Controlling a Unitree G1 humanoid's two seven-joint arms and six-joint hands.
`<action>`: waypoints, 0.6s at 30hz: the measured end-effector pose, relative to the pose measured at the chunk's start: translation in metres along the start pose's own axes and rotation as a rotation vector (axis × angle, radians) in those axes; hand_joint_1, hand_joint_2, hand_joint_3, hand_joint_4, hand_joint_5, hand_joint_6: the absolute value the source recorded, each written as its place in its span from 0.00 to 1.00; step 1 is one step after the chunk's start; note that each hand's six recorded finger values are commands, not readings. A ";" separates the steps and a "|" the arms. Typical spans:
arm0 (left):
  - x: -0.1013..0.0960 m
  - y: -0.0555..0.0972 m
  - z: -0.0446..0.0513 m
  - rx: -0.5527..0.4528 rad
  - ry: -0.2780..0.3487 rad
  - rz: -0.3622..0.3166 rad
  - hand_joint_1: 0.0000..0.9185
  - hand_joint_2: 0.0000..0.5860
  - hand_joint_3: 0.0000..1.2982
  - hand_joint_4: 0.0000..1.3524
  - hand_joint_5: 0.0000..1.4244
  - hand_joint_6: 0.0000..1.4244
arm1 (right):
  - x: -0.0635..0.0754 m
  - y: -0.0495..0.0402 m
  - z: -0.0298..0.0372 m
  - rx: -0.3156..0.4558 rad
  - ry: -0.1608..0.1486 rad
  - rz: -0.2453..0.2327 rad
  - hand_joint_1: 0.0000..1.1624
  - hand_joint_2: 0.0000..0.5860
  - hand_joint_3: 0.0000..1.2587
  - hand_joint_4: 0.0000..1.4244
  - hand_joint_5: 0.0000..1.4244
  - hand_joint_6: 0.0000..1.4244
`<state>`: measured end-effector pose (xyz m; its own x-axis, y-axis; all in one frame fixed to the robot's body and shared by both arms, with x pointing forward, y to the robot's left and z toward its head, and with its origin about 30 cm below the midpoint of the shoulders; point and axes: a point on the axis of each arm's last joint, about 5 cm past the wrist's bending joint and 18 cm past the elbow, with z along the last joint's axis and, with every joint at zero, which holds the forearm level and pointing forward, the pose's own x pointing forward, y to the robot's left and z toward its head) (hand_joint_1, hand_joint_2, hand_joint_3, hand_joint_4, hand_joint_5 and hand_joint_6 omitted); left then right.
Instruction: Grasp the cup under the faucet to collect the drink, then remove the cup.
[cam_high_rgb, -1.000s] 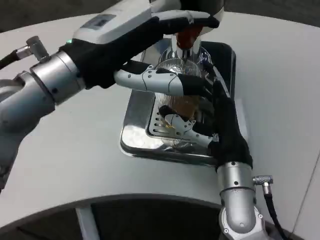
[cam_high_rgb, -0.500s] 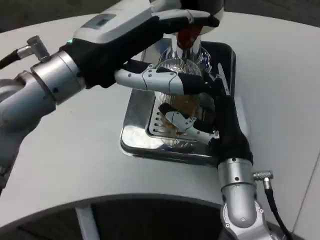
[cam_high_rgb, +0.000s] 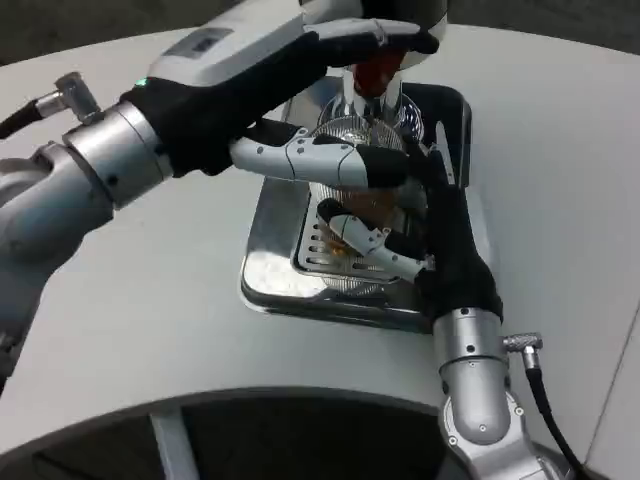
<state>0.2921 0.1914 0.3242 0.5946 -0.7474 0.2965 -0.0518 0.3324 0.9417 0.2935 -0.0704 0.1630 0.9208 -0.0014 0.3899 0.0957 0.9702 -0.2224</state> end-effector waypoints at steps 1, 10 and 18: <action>0.000 0.000 0.0000 0.000 0.000 0.000 0.00 0.03 0.25 0.12 0.16 0.00 | 0.000 0.0001 0.0001 0.000 0.000 0.000 0.70 0.27 0.00 0.07 0.08 0.12; 0.001 0.000 0.0000 0.000 0.000 0.000 0.00 0.03 0.25 0.12 0.16 0.00 | 0.001 0.0018 0.0007 -0.001 0.000 0.007 0.70 0.27 0.00 0.07 0.08 0.12; 0.001 0.000 0.0001 0.000 0.002 0.001 0.00 0.03 0.25 0.12 0.16 0.00 | 0.003 0.0050 0.0017 -0.011 -0.002 0.023 0.70 0.27 0.00 0.09 0.09 0.12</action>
<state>0.2924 0.1909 0.3245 0.5965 -0.7457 0.2968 -0.0520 0.3331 0.9414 0.2960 -0.0651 0.1645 0.9222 0.0217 0.3862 0.0783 0.9673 -0.2413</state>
